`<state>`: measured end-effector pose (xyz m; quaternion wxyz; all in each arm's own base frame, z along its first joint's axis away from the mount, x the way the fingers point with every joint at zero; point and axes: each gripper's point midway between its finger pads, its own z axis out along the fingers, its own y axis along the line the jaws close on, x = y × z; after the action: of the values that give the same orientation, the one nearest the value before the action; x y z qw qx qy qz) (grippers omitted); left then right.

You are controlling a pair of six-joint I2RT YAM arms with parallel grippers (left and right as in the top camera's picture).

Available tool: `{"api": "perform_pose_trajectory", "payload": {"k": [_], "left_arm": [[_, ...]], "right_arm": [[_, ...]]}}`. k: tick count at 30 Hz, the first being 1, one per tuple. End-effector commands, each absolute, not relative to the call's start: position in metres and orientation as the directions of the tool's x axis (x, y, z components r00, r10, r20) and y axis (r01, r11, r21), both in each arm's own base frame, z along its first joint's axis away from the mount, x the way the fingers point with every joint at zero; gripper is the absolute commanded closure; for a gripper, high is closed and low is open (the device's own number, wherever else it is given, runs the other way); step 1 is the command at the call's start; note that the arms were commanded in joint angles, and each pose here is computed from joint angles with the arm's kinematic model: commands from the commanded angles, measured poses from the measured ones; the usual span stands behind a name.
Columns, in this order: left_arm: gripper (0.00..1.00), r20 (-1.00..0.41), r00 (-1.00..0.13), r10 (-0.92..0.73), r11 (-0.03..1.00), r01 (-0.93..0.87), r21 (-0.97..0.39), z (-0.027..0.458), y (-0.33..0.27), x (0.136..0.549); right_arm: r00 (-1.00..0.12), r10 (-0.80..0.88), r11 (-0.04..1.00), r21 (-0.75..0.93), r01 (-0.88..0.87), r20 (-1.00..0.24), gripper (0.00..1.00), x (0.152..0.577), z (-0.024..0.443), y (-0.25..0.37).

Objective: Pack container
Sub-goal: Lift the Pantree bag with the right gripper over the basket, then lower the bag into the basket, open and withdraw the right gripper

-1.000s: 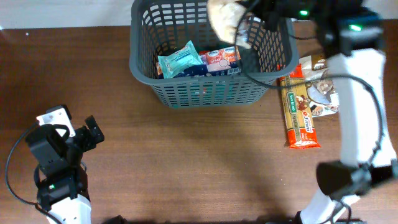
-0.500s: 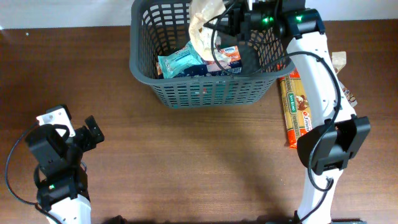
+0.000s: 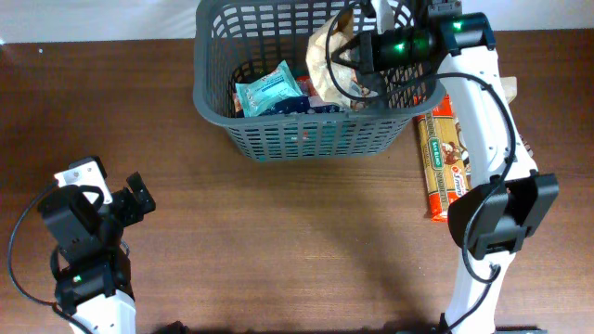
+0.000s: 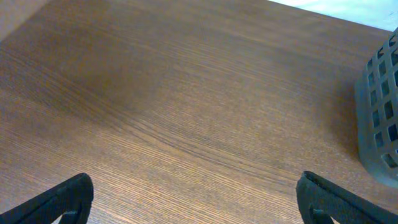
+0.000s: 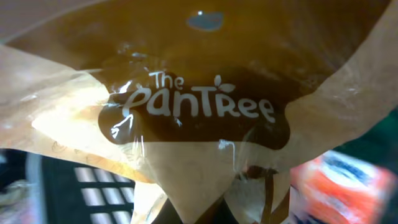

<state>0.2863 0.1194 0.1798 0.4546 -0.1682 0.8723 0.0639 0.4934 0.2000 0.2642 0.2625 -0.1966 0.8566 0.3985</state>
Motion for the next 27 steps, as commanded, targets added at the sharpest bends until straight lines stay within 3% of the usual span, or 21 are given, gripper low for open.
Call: {"api": "perform_pose_trajectory", "payload": {"k": [1, 5, 8, 15, 23, 27], "left_arm": [[0.01, -0.813, -0.529, -0.245, 0.93, -0.364, -0.043, 0.178, 0.121, 0.284], [0.01, -0.813, -0.529, -0.245, 0.93, -0.364, -0.043, 0.178, 0.121, 0.284], [0.01, -0.813, -0.529, -0.245, 0.93, -0.364, -0.043, 0.178, 0.121, 0.284], [0.01, -0.813, -0.529, -0.245, 0.93, -0.364, -0.043, 0.178, 0.121, 0.284], [0.01, -0.813, -0.529, -0.245, 0.93, -0.364, -0.043, 0.178, 0.121, 0.284], [0.01, -0.813, -0.529, -0.244, 0.93, -0.364, -0.043, 0.178, 0.121, 0.284]], "right_arm": [[-0.793, -0.146, 0.737, 0.47, -0.485, -0.591, 0.96, 0.503, 0.247, 0.184], [-0.81, -0.178, 0.802, 0.395, -0.448, -0.559, 0.55, 0.5, 0.233, 0.179], [-0.802, -0.196, 0.795, 0.387, -0.467, -0.564, 0.43, 0.498, 0.233, 0.183], [-0.784, -0.192, 0.796, 0.374, -0.476, -0.59, 0.32, 0.498, 0.248, 0.181], [-0.62, -0.122, 0.829, 0.264, -0.493, -0.775, 0.3, 0.496, 0.362, 0.143], [-0.516, -0.086, 0.831, 0.225, -0.51, -0.852, 0.23, 0.483, 0.419, 0.126]]}}
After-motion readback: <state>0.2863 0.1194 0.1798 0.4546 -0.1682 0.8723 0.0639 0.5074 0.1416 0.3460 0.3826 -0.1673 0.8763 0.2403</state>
